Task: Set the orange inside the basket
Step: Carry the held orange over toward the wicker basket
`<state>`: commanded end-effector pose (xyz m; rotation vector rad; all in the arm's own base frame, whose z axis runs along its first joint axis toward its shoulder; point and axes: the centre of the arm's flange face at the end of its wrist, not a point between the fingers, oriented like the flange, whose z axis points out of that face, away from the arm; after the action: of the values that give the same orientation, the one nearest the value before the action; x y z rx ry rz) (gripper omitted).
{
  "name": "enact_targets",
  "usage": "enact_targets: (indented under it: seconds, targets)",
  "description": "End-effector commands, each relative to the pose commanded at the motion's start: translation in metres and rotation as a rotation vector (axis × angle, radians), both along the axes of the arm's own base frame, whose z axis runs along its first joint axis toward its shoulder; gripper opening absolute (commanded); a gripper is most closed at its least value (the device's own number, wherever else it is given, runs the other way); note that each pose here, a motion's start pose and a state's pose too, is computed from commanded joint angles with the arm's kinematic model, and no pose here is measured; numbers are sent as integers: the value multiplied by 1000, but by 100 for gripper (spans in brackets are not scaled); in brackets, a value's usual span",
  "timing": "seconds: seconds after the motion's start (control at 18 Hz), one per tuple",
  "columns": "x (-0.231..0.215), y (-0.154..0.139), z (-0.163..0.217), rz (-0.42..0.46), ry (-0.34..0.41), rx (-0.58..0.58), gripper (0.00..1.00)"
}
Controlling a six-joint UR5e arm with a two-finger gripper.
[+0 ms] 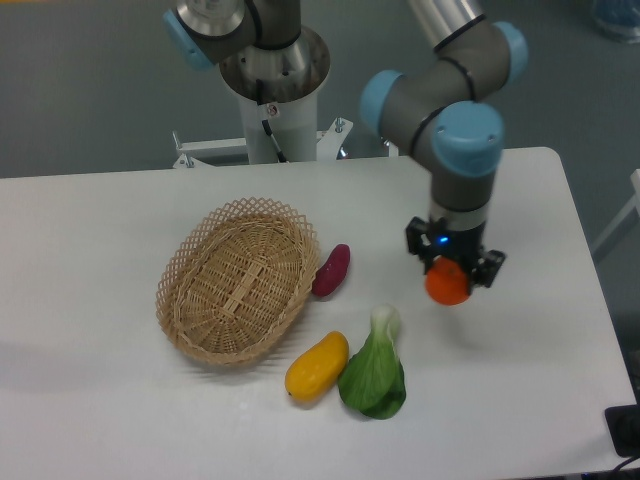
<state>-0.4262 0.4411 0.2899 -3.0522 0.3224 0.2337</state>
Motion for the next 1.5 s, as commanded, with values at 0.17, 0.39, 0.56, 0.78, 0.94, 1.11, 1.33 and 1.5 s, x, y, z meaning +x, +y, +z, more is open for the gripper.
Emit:
enact_targets:
  seconds: [0.17, 0.39, 0.56, 0.78, 0.94, 1.11, 1.33, 1.5]
  targets:
    - [11, 9, 0, -17, -5, 7, 64]
    - [49, 31, -6, -57, -21, 4, 64]
    - [94, 49, -14, -88, -36, -6, 64]
    - [127, 64, 2, -133, -18, 18, 64]
    - [157, 72, -3, -118, -30, 14, 64]
    - [183, 82, -10, -118, -38, 3, 64]
    - [214, 88, -23, -79, -60, -6, 64]
    - [219, 89, -31, -69, -68, -16, 68]
